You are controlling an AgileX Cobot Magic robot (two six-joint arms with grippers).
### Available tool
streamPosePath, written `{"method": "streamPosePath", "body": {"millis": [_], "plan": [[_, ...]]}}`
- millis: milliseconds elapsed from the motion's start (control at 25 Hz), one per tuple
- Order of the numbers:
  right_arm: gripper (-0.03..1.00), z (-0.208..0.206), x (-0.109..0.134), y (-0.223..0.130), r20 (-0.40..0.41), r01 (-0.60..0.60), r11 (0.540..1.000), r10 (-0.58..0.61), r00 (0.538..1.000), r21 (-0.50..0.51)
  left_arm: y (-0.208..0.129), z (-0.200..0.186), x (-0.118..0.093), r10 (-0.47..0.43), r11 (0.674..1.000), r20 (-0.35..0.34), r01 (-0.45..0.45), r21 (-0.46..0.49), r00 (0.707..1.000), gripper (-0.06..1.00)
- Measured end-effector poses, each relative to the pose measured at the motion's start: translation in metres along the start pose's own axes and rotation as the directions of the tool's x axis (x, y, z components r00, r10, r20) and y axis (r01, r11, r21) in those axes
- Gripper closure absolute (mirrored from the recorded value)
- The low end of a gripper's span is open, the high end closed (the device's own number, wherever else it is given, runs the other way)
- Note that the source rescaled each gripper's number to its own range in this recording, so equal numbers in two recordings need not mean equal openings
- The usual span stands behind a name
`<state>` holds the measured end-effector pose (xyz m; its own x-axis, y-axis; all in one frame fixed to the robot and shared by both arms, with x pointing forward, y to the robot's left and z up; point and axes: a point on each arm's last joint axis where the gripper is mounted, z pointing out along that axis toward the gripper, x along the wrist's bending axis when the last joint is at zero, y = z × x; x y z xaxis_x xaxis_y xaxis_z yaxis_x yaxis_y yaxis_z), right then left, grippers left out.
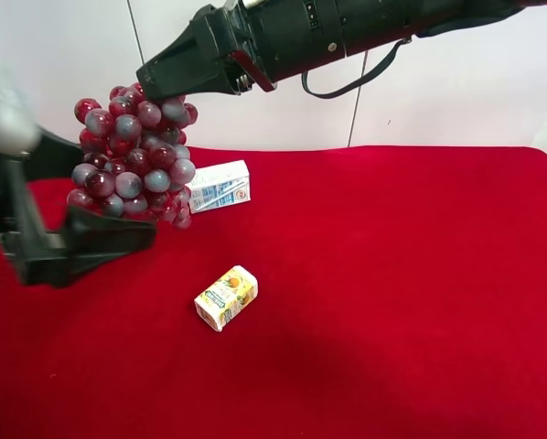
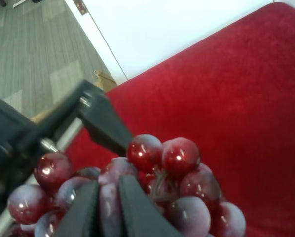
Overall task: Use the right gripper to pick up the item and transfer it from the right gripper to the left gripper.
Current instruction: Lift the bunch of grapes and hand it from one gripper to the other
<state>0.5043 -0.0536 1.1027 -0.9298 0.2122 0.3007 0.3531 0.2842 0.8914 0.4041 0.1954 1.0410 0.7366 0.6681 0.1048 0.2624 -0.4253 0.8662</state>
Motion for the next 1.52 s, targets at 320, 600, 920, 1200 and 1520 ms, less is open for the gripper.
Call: {"method": "streamPosePath", "body": {"millis": [320,600,920,1200,1520], "plan": [[0.97,0.000,0.001,0.000,-0.007,0.000,1.000,0.000,1.000,0.002,0.007,0.040,-0.026,0.097,0.995,-0.081,-0.097,-0.004,0.992,-0.05],[0.97,-0.001,0.002,0.000,-0.019,-0.003,1.000,0.003,1.000,0.002,0.035,0.051,-0.028,0.061,0.992,-0.193,-0.081,-0.098,0.979,-0.05],[0.97,-0.002,0.001,0.000,-0.016,-0.011,1.000,0.011,1.000,0.003,0.032,0.062,-0.019,0.035,0.994,-0.300,-0.065,-0.093,0.953,-0.05],[0.97,-0.002,0.001,0.000,-0.017,-0.031,1.000,0.031,0.999,0.002,0.034,0.062,-0.012,-0.032,0.991,-0.372,-0.020,-0.134,0.928,0.02],[0.97,-0.002,-0.001,0.001,0.004,-0.029,1.000,0.029,1.000,-0.002,0.034,0.062,-0.012,-0.067,0.989,-0.373,0.012,-0.149,0.925,0.94]]}}
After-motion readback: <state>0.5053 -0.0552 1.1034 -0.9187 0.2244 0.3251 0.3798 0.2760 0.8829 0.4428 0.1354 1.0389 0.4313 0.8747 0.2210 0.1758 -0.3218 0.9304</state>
